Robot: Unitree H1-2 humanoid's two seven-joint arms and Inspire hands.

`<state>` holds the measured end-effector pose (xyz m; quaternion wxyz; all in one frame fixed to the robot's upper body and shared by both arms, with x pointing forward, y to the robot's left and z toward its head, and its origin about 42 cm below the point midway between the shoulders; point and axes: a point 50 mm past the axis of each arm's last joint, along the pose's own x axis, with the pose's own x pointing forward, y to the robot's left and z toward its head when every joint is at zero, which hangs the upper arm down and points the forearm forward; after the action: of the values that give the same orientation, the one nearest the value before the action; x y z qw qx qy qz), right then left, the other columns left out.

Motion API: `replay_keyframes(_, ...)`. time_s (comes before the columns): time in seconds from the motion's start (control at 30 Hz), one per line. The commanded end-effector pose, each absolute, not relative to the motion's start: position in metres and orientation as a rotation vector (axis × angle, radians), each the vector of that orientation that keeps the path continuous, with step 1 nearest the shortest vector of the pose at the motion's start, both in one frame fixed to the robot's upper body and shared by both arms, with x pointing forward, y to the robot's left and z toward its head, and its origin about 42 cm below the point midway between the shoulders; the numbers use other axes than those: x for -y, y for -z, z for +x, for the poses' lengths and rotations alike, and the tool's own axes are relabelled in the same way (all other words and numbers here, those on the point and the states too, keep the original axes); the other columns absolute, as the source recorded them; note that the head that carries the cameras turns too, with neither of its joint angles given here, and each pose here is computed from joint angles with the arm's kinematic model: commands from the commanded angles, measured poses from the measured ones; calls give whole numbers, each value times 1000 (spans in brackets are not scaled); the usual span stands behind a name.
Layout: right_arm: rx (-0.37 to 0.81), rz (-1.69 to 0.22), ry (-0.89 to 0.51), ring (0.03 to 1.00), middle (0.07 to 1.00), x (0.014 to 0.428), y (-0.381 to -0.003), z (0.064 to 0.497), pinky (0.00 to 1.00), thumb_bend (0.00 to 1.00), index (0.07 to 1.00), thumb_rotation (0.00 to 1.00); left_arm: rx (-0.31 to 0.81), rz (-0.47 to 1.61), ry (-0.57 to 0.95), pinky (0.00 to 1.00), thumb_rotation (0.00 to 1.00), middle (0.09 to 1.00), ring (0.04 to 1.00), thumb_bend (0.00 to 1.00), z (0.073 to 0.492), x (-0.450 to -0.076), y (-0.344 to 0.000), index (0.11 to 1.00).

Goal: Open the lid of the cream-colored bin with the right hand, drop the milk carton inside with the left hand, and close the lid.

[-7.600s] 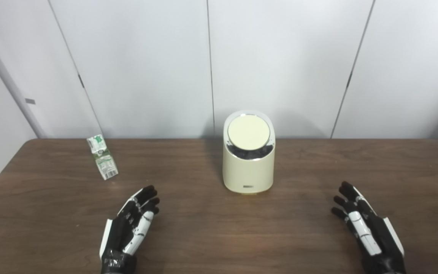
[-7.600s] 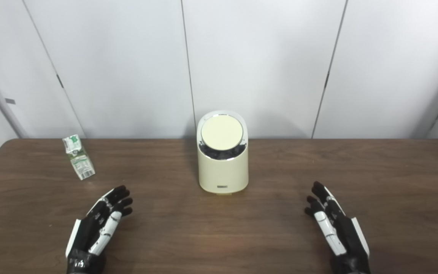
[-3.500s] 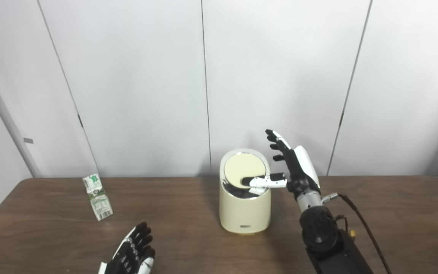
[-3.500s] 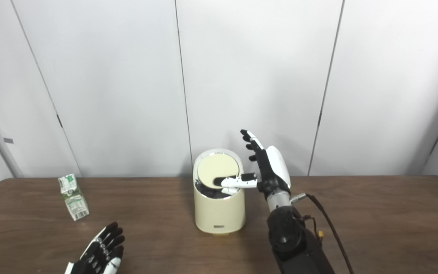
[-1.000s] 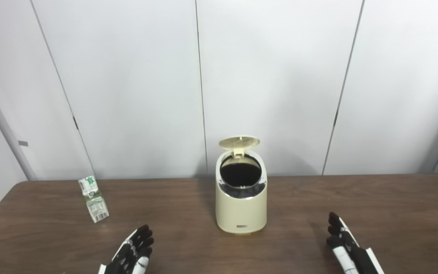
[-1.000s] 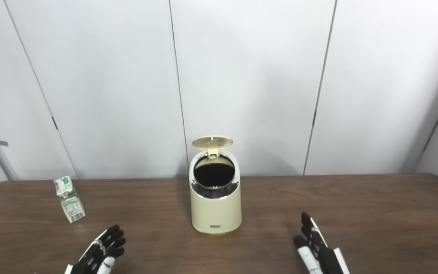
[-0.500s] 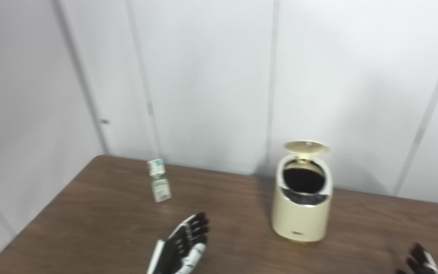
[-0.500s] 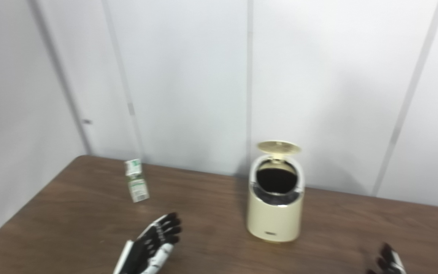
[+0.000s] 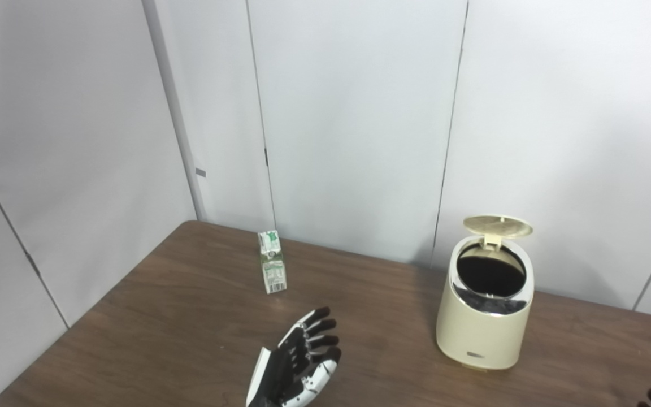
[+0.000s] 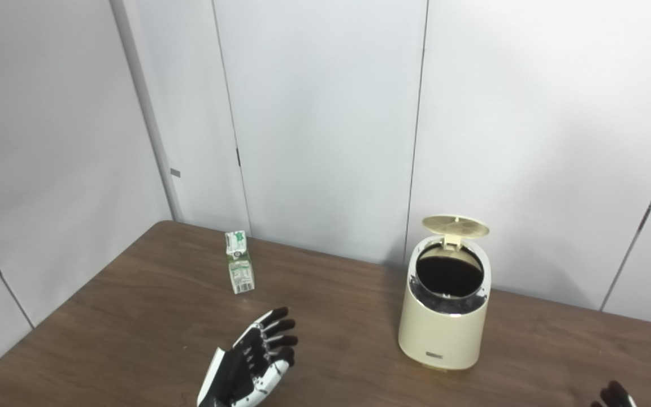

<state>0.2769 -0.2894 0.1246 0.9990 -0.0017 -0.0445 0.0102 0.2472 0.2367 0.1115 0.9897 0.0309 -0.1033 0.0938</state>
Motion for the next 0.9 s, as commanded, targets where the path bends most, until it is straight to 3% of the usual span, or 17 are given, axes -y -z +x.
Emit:
replay_keyframes(0.0, 159, -9, -9, 922, 941, 291, -142, 281, 845, 630, 921, 869, 138, 92, -218, 671, 227, 817, 755, 603, 233, -233, -95, 887)
replay_keyframes(0.07, 135, -10, 35, 866, 888, 292, -146, 280, 769, 714, 865, 835, 160, 168, -246, 654, 137, 814, 739, 684, 238, -246, -112, 888)
replay_keyframes(0.13, 124, -2, 49, 838, 861, 292, -148, 278, 733, 754, 839, 828, 173, 237, -277, 571, 76, 807, 676, 784, 244, -260, -131, 883)
replay_keyframes(0.3, 117, 1, 53, 804, 834, 295, -150, 278, 685, 790, 815, 816, 218, 332, -341, 505, 27, 789, 651, 845, 261, -293, -179, 865)
replay_keyframes(0.4, 114, -1, 55, 800, 828, 296, -150, 278, 678, 825, 803, 813, 213, 407, -348, 496, 32, 791, 652, 858, 271, -311, -200, 872)
replay_keyframes(0.53, 113, 4, 54, 791, 822, 295, -151, 278, 663, 852, 795, 799, 184, 519, -351, 594, 5, 800, 679, 888, 281, -332, -223, 873)
replay_keyframes(0.63, 111, 0, 53, 795, 824, 296, -150, 278, 664, 859, 796, 797, 144, 599, -344, 649, 39, 829, 716, 912, 287, -348, -238, 890)
replay_keyframes(0.87, 101, 1, 57, 789, 819, 298, -145, 280, 649, 893, 795, 793, 52, 704, -345, 626, 97, 885, 781, 895, 301, -374, -255, 931)
